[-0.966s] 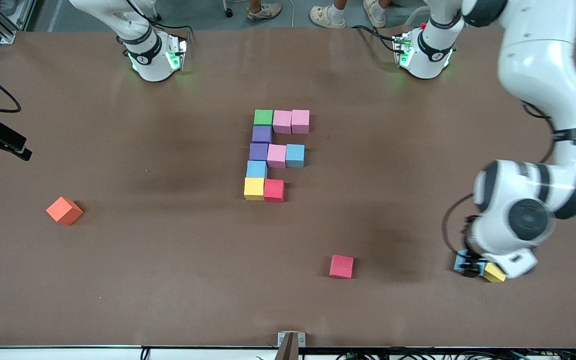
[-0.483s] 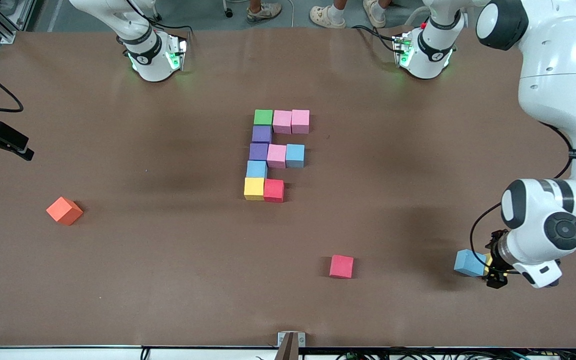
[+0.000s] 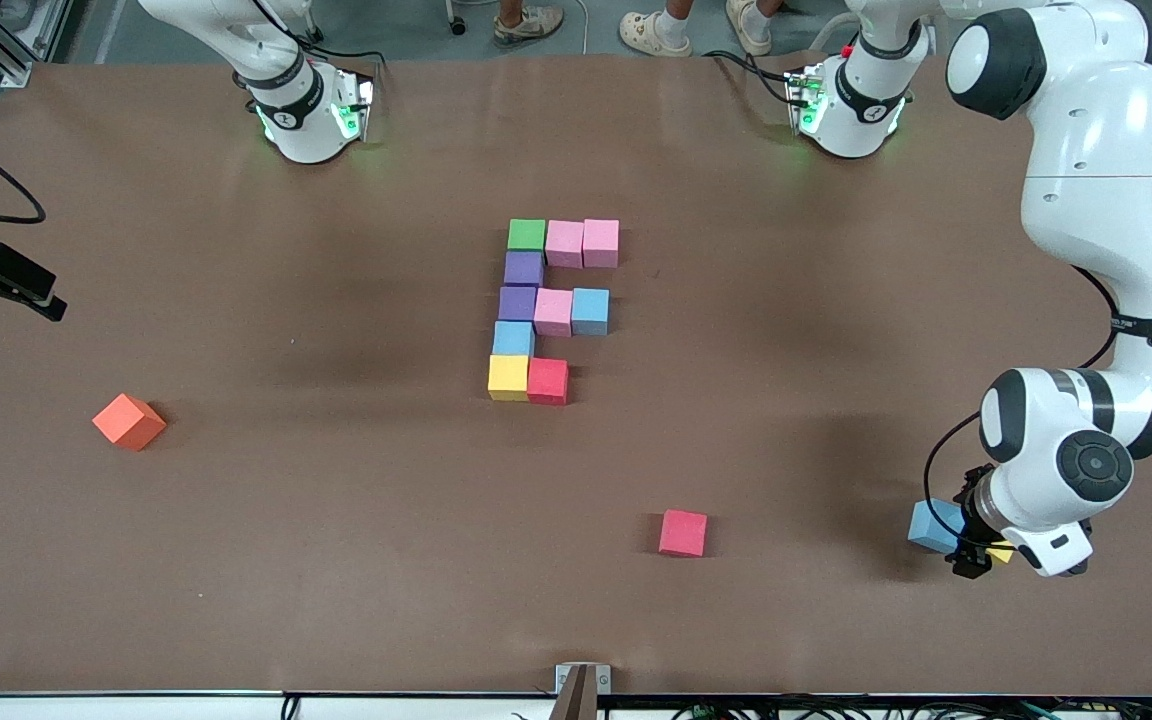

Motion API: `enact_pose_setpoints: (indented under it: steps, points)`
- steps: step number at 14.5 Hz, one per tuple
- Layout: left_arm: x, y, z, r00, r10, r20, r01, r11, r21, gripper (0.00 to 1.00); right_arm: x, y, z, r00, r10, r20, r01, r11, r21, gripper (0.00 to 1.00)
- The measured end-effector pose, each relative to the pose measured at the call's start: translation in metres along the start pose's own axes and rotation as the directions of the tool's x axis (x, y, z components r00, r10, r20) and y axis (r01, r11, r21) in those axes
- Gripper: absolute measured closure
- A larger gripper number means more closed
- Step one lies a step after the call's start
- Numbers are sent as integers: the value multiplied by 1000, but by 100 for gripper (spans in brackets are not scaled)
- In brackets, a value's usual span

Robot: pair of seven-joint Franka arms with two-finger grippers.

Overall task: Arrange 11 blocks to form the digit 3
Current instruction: 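Lift the blue cube and carry it toward the shape with the left gripper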

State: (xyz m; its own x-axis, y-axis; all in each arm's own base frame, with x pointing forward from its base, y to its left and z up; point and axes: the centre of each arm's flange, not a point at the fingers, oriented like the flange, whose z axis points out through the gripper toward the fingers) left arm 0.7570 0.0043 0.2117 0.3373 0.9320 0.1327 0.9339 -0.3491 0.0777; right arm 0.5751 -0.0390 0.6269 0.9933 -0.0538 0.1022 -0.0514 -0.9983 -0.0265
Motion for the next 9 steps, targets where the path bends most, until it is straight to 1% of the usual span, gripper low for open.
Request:
enact_pose_setpoints:
  steps: [5,6,7,8,9]
  points:
    - [-8,-8,17,1000,12,8,-12,1000,3,0,1,-1,-4,1000,-2,-9,2,1000,0,0]
    - [-9,-8,16,1000,13,8,-13,1000,1,13,1,-1,-5,1000,-2,-10,2,1000,0,0]
    - [-11,-7,16,1000,16,8,-16,1000,0,37,1,-1,-5,1000,-2,-11,2,1000,0,0]
    - [-13,-6,15,1000,19,8,-19,1000,-1,59,1,-1,-6,1000,-2,-12,2,1000,0,0]
    - [-18,-4,13,1000,25,9,-25,1000,-5,78,1,-1,-6,1000,-2,-13,2,1000,0,0]
